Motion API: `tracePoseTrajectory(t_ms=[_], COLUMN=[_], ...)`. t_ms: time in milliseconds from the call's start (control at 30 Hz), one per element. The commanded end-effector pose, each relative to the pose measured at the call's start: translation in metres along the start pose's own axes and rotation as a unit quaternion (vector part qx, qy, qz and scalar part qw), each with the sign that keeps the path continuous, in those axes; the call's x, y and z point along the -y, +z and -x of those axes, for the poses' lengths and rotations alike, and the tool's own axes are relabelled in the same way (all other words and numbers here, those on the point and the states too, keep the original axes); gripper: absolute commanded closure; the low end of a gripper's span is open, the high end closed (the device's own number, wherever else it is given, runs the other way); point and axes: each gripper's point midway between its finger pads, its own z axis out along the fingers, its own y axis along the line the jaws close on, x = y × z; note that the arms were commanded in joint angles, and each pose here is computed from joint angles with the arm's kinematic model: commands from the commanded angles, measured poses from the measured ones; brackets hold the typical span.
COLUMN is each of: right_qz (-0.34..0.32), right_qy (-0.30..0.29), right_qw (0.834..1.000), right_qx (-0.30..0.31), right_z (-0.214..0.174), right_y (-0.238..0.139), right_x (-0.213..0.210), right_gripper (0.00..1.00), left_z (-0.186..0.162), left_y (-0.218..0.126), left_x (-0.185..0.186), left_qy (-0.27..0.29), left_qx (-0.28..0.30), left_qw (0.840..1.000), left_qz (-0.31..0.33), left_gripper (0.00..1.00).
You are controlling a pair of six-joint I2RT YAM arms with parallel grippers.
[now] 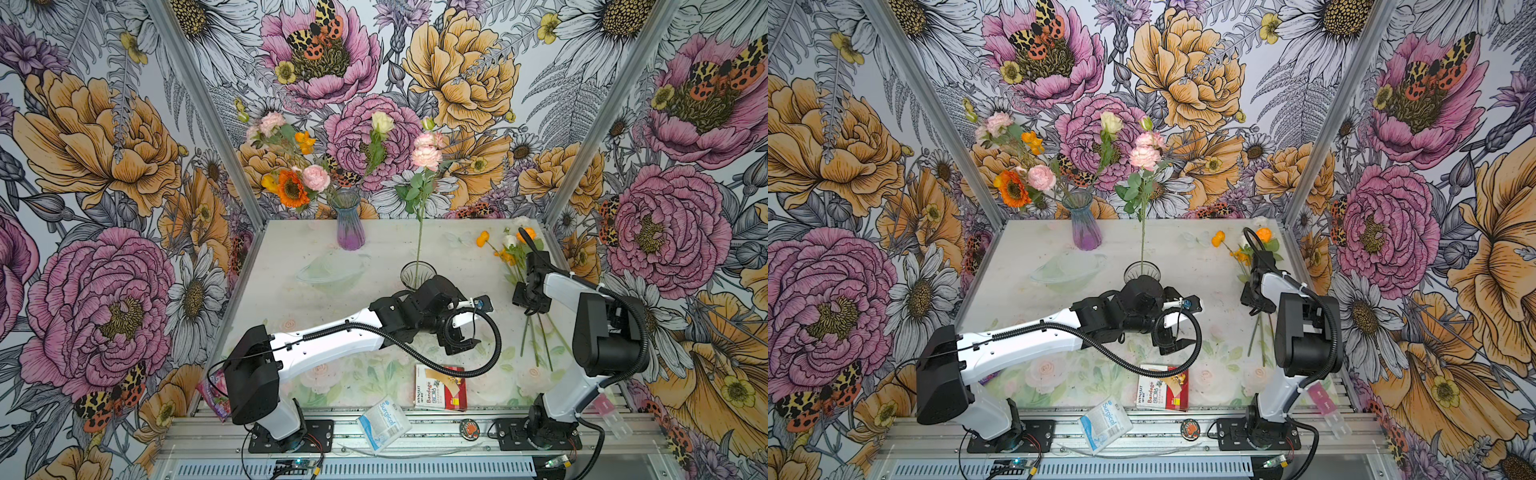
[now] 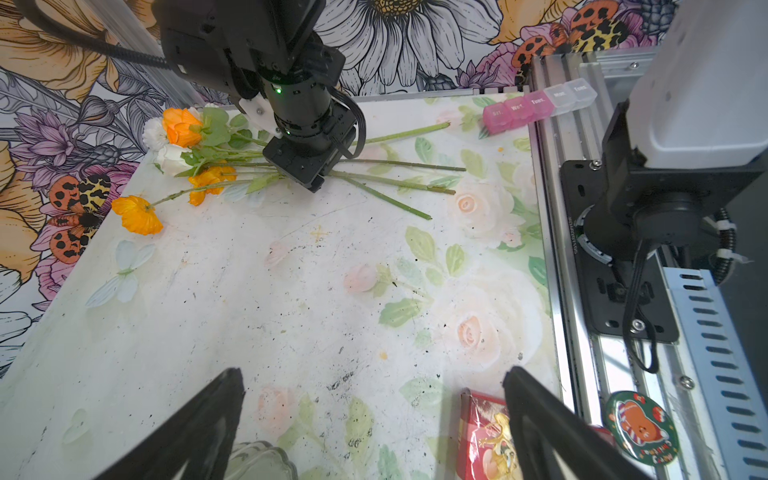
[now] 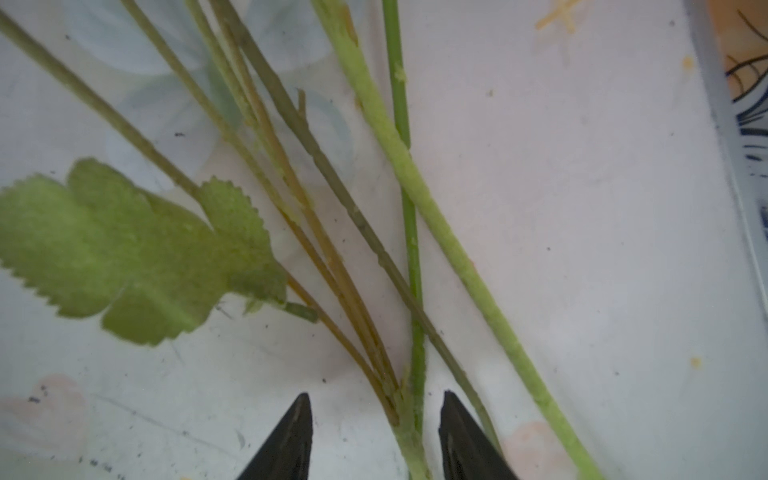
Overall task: Arrange the flowers into the vase
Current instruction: 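Lower the right gripper onto the flower pile and grasp stems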
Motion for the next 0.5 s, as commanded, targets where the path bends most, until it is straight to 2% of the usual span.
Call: tracePoseTrajectory(t_ms=[0, 367, 467], right_qz=[0.005, 0.012, 0.016], right_qy=[-0.014, -0.027, -0.026], right_qw=[1.0, 1.0, 1.0], right_qx=[0.011, 0.007, 0.003], right_z=[0.0151, 0.0224, 0.0196], right_y=[0.0039, 0.0105, 0.0115], right_x=[-0.0052, -0.0109, -0.0128], right_gripper=[0.51, 0.64, 0.72], left_z=[-0.0002, -0.0038, -0.0042], left_y=[0.0014, 0.0038, 0.0042], left_x=[-0.0037, -0.0062, -0.0069], left_qy=[0.005, 0.005, 0.005], left_qx=[0.0, -0.007, -0.007], left_qw=[1.0, 1.0, 1.0], left_qz=[0.014, 0.021, 0.023], left_gripper=[0.01, 0.01, 0.01])
